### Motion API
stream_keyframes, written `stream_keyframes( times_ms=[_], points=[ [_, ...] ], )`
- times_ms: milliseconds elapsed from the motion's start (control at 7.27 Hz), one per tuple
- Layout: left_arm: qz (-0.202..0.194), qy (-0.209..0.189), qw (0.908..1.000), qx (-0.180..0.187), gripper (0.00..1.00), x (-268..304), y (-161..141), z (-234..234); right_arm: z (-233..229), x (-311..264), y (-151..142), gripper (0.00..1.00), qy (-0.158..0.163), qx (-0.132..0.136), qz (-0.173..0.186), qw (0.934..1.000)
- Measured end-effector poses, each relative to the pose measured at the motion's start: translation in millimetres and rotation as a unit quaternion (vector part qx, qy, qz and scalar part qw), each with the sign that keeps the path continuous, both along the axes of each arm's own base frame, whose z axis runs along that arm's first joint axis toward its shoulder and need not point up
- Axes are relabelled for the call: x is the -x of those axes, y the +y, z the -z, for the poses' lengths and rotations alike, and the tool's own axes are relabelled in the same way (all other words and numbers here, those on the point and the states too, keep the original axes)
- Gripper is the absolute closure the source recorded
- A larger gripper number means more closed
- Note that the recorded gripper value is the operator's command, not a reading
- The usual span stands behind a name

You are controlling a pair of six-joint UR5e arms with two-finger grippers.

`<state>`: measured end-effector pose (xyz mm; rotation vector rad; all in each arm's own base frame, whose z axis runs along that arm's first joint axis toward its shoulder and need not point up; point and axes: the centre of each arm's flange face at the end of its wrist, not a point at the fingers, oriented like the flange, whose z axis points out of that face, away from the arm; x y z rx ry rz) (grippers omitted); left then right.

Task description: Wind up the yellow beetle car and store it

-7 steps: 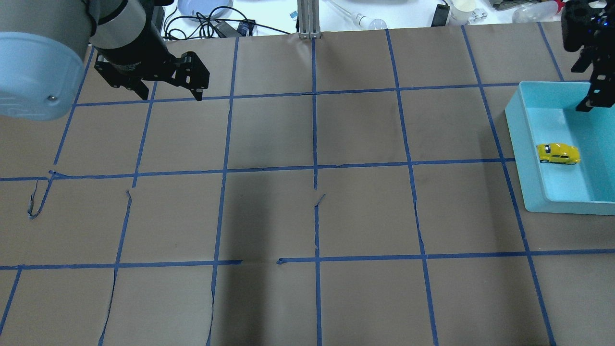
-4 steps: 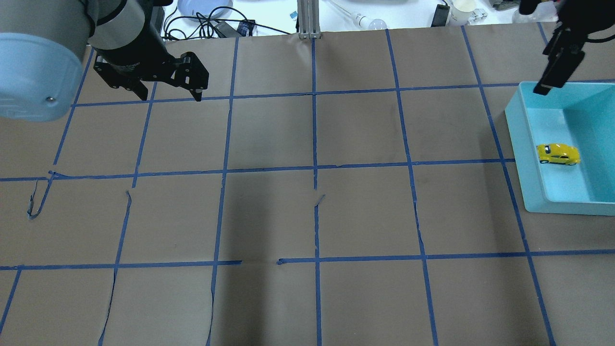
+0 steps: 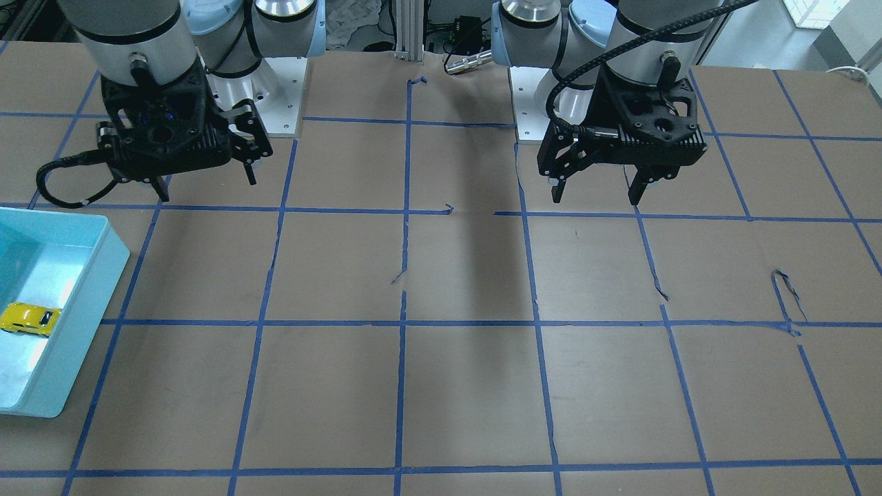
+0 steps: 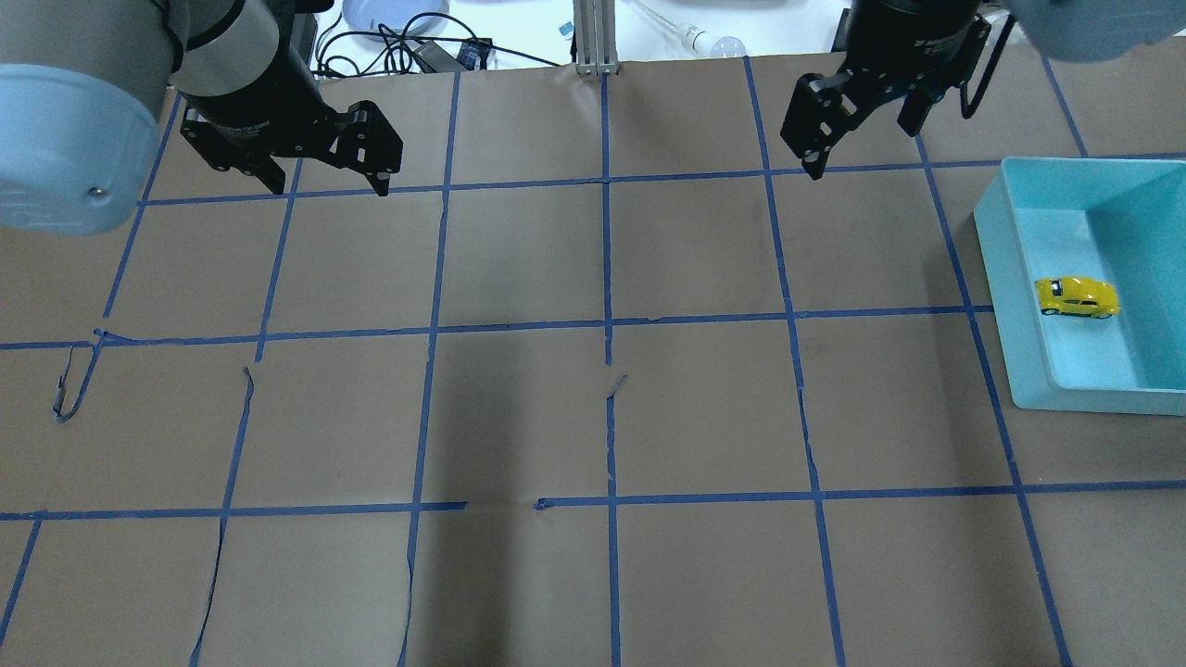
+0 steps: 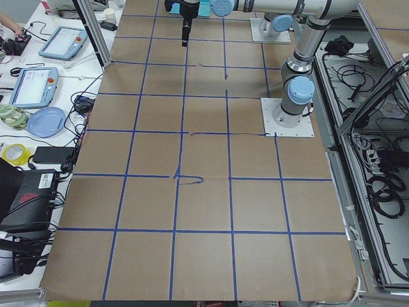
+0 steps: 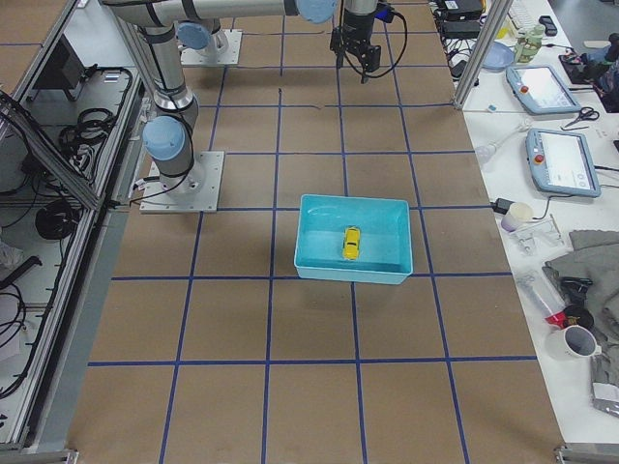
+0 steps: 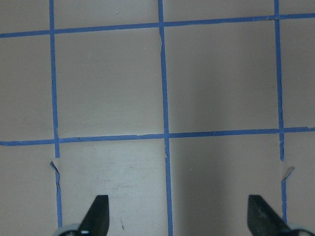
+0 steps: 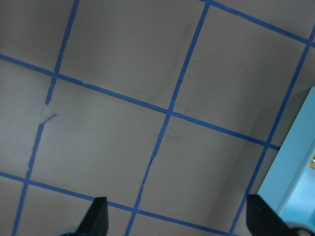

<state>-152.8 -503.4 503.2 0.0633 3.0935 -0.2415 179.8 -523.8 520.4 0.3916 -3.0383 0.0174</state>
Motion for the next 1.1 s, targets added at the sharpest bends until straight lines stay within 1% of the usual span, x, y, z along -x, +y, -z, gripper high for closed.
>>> stream_keyframes(
  times_ms=[138, 275, 412, 550, 688, 825, 1100],
  points=[
    [0.000, 0.000, 1.0000, 0.000, 0.00, -0.2, 0.1, -0.1, -1.3, -11.3, 3.9, 0.00, -0.002, 0.007, 0.061, 0.9981],
    [0.000, 0.000, 1.0000, 0.000, 0.00, -0.3, 0.1, -0.1, -4.1, -15.3, 4.9, 0.00, -0.003, 0.013, 0.090, 0.9958],
    [-0.001, 0.000, 1.0000, 0.000, 0.00, -0.7, -0.1, -0.1, -7.6, -16.2, 4.2, 0.00, -0.006, 0.017, 0.103, 0.9945],
    [-0.001, 0.000, 1.0000, 0.000, 0.00, -1.2, -0.2, -0.1, -10.1, -17.0, 3.0, 0.00, -0.016, 0.020, 0.109, 0.9937],
    [-0.001, 0.000, 1.0000, 0.000, 0.00, -1.4, -0.2, -0.3, -10.8, -19.2, 2.1, 0.00, -0.031, 0.021, 0.110, 0.9932],
    [-0.001, 0.000, 1.0000, 0.001, 0.00, -1.4, -0.1, -0.9, -10.1, -20.6, 1.5, 0.00, -0.040, 0.022, 0.111, 0.9928],
    [-0.001, 0.000, 1.0000, 0.001, 0.00, -1.6, -0.2, -1.1, -9.8, -21.0, 1.0, 0.00, -0.044, 0.022, 0.111, 0.9926]
  ],
)
